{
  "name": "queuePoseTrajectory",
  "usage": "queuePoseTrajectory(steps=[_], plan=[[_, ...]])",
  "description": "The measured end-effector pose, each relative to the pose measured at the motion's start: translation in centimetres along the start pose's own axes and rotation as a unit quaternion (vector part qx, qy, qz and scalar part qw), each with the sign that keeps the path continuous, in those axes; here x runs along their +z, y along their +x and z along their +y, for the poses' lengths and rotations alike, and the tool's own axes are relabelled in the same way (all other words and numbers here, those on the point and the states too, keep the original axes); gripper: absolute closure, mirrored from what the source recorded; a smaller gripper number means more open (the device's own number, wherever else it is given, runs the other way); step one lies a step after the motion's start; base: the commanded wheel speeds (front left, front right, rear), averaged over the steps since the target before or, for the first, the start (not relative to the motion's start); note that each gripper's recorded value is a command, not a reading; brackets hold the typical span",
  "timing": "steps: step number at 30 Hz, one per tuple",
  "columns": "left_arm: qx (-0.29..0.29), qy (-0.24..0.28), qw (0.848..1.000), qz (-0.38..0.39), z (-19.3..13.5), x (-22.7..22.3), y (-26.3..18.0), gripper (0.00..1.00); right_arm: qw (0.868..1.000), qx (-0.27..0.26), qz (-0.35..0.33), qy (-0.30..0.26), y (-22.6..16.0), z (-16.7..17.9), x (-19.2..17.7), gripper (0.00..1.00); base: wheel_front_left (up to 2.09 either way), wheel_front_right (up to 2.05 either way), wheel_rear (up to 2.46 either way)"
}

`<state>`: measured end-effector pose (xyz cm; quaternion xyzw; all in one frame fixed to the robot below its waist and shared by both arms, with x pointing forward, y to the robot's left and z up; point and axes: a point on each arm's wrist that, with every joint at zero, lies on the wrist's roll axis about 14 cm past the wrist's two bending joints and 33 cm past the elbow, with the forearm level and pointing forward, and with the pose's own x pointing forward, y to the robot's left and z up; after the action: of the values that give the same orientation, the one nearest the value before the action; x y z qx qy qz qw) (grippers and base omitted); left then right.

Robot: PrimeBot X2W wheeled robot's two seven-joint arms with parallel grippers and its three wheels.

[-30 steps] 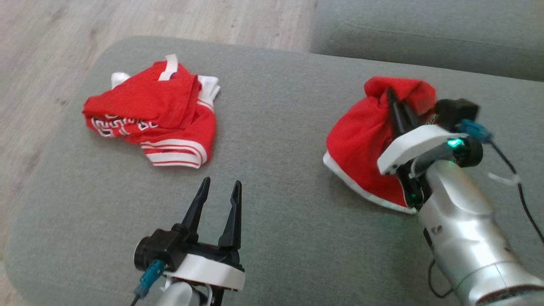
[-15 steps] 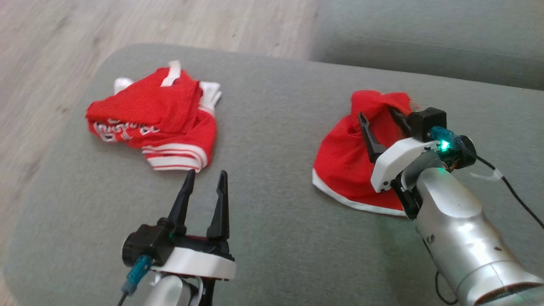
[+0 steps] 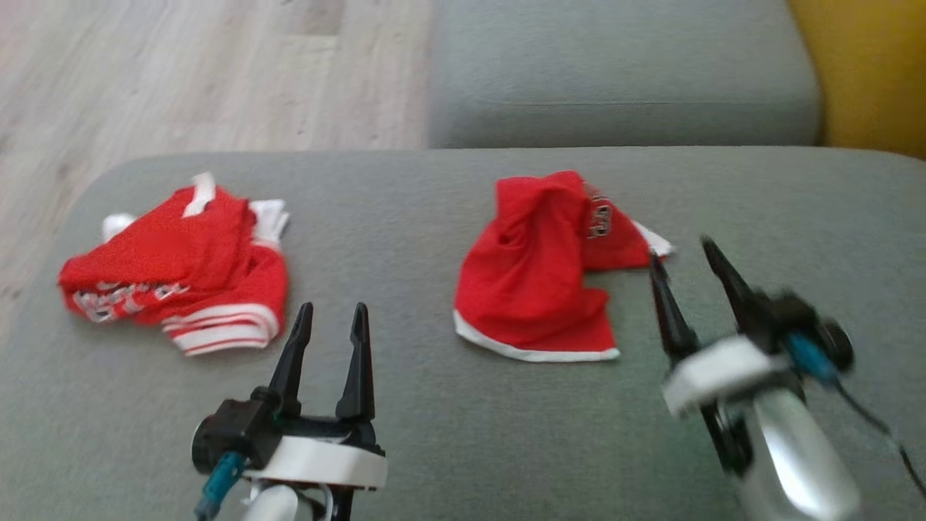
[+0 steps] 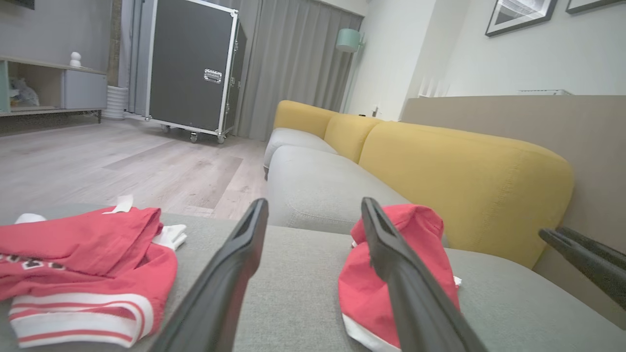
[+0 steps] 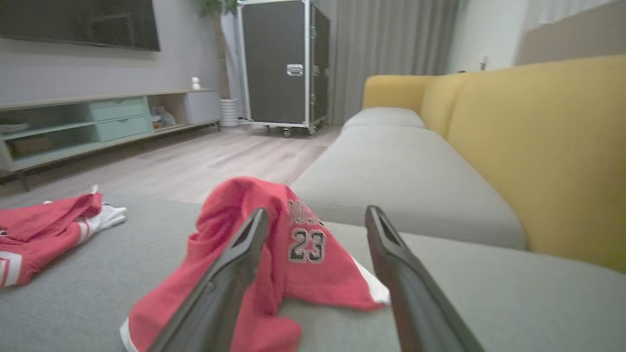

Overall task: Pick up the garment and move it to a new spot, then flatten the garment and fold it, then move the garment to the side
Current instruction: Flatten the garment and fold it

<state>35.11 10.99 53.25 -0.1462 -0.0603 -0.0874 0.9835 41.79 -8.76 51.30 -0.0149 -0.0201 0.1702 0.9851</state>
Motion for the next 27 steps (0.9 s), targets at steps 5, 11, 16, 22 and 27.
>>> queuePoseTrajectory(steps=[5,11,16,22,27], plan=[[-0.009,0.014,1.000,0.016,-0.6,-1.1,0.1,0.00,0.997,-0.070,0.012,0.032,-5.7,-3.0,-2.2,0.00,0.00,0.00,0.00],[-0.008,0.026,0.999,0.039,-0.3,-2.6,-0.2,0.00,0.993,-0.101,0.036,0.054,-9.0,-3.7,-4.3,0.00,0.00,0.00,0.00],[0.001,0.026,0.999,0.046,0.3,-3.0,-0.2,0.00,0.994,-0.093,0.030,0.054,-8.4,-3.3,-3.9,0.00,0.00,0.00,0.00],[0.010,0.025,0.998,0.052,1.0,-3.3,-0.4,0.00,0.996,-0.037,0.064,0.051,-6.3,-0.2,-5.2,0.00,0.00,0.00,0.00],[0.015,0.025,0.998,0.056,1.3,-3.6,-0.6,0.00,0.989,0.002,0.138,0.058,-5.3,2.1,-8.2,0.00,0.00,0.00,0.00]])
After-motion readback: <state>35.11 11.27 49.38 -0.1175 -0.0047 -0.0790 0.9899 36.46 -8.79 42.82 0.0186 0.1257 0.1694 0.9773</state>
